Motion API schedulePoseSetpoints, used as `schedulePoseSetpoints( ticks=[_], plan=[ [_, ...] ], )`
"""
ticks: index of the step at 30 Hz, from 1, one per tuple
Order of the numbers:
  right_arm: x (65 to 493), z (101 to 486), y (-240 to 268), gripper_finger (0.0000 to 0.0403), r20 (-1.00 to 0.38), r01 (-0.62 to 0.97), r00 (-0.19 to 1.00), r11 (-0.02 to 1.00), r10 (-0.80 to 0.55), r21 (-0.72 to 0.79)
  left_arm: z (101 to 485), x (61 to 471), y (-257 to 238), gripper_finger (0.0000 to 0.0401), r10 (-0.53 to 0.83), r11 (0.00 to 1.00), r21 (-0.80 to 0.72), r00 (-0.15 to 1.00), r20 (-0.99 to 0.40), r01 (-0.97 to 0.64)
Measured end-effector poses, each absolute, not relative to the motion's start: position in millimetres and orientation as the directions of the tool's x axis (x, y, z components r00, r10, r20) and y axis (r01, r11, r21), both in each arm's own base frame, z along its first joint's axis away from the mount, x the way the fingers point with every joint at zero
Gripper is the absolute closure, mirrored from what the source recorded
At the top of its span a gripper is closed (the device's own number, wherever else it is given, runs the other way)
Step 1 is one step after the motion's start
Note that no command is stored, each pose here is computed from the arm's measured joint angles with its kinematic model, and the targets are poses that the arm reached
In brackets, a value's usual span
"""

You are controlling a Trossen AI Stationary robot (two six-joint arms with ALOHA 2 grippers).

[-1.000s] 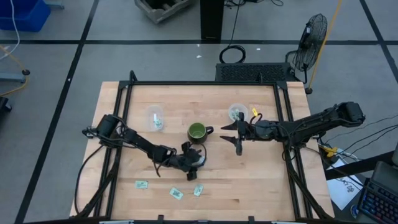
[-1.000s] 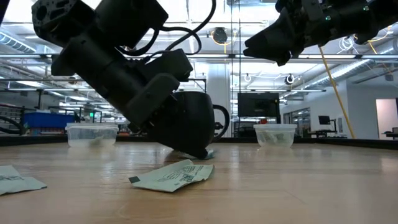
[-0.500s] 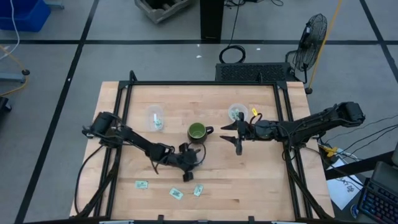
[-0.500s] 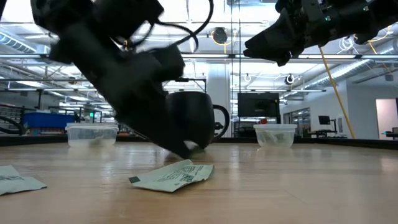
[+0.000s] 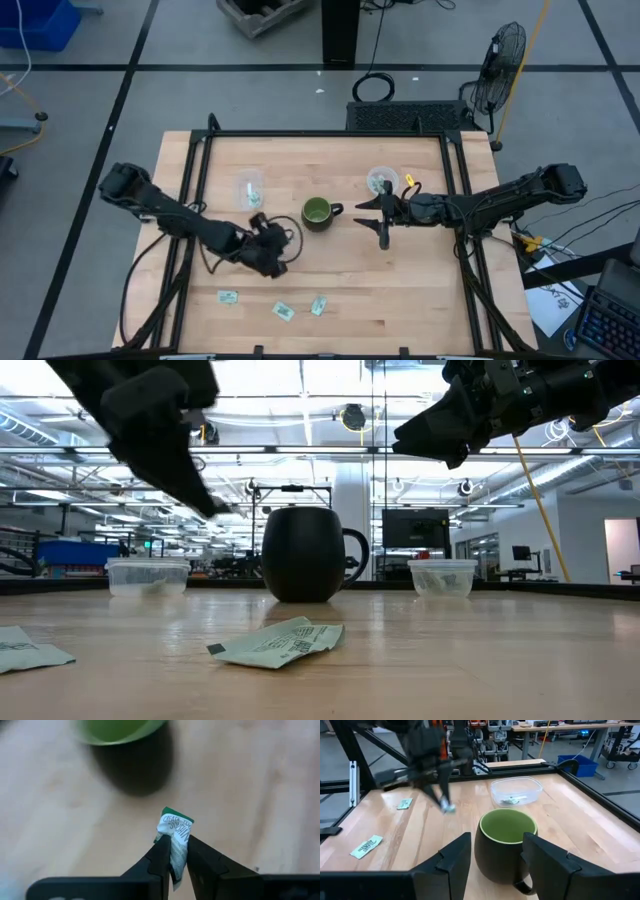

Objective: Pick and place items into bin
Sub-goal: Put the green truvia packet into the left transparent bin, then put the green stevia packet into the right transparent bin

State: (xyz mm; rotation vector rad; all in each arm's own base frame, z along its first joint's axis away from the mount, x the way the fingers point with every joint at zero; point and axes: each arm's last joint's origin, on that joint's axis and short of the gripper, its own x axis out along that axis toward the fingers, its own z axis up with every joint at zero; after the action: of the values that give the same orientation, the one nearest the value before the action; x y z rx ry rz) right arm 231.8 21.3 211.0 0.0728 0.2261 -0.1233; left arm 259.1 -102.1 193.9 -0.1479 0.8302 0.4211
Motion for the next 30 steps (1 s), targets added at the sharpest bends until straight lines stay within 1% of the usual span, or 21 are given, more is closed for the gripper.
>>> schedulePoseSetpoints(
  ticks=[3,7,11,13,17,22,24,27,30],
  plan=[
    [231.8,211.0,21.2,0.0232,-0.228,0.130,0.967,0.990,-0.114,0.056,201.7,243.5,-91.6,0.0343,0.433,0.843,0.114,0.538,-0.724,-0.525],
    [231.8,210.7,21.2,0.0232,-0.231,0.131,0.966,0.990,-0.115,0.054,206.8,222.6,-69.3,0.0352,0.582,0.676,0.161,0.386,-0.716,-0.719],
    [231.8,210.8,21.2,0.0232,-0.230,0.131,0.966,0.990,-0.115,0.054,208.9,206.7,-49.9,0.0351,0.671,0.489,0.193,0.226,-0.706,-0.851],
    [231.8,210.8,21.2,0.0232,-0.230,0.131,0.966,0.990,-0.115,0.054,208.8,205.1,-42.6,0.0345,0.686,0.424,0.188,0.179,-0.705,-0.886],
    [231.8,210.8,21.1,0.0232,-0.230,0.131,0.966,0.990,-0.116,0.054,208.5,208.4,-30.1,0.0325,0.684,0.429,0.238,0.141,-0.716,-0.871],
    [231.8,210.7,21.1,0.0232,-0.231,0.131,0.966,0.990,-0.116,0.054,207.2,205.8,-8.8,0.0297,0.704,0.341,0.285,0.042,-0.709,-0.896],
    [231.7,210.6,21.1,0.0232,-0.232,0.131,0.966,0.990,-0.116,0.053,204.6,202.2,0.5,0.0282,0.707,0.282,0.297,-0.011,-0.707,-0.912],
    [231.6,210.0,21.1,0.0232,-0.238,0.132,0.964,0.990,-0.116,0.052,198.8,198.8,9.8,0.0253,0.704,0.221,0.294,-0.056,-0.708,-0.930],
    [231.4,209.2,21.2,0.0232,-0.246,0.129,0.963,0.990,-0.113,0.050,195.0,199.4,9.9,0.0226,0.677,0.229,0.273,-0.049,-0.735,-0.934]
  ],
)
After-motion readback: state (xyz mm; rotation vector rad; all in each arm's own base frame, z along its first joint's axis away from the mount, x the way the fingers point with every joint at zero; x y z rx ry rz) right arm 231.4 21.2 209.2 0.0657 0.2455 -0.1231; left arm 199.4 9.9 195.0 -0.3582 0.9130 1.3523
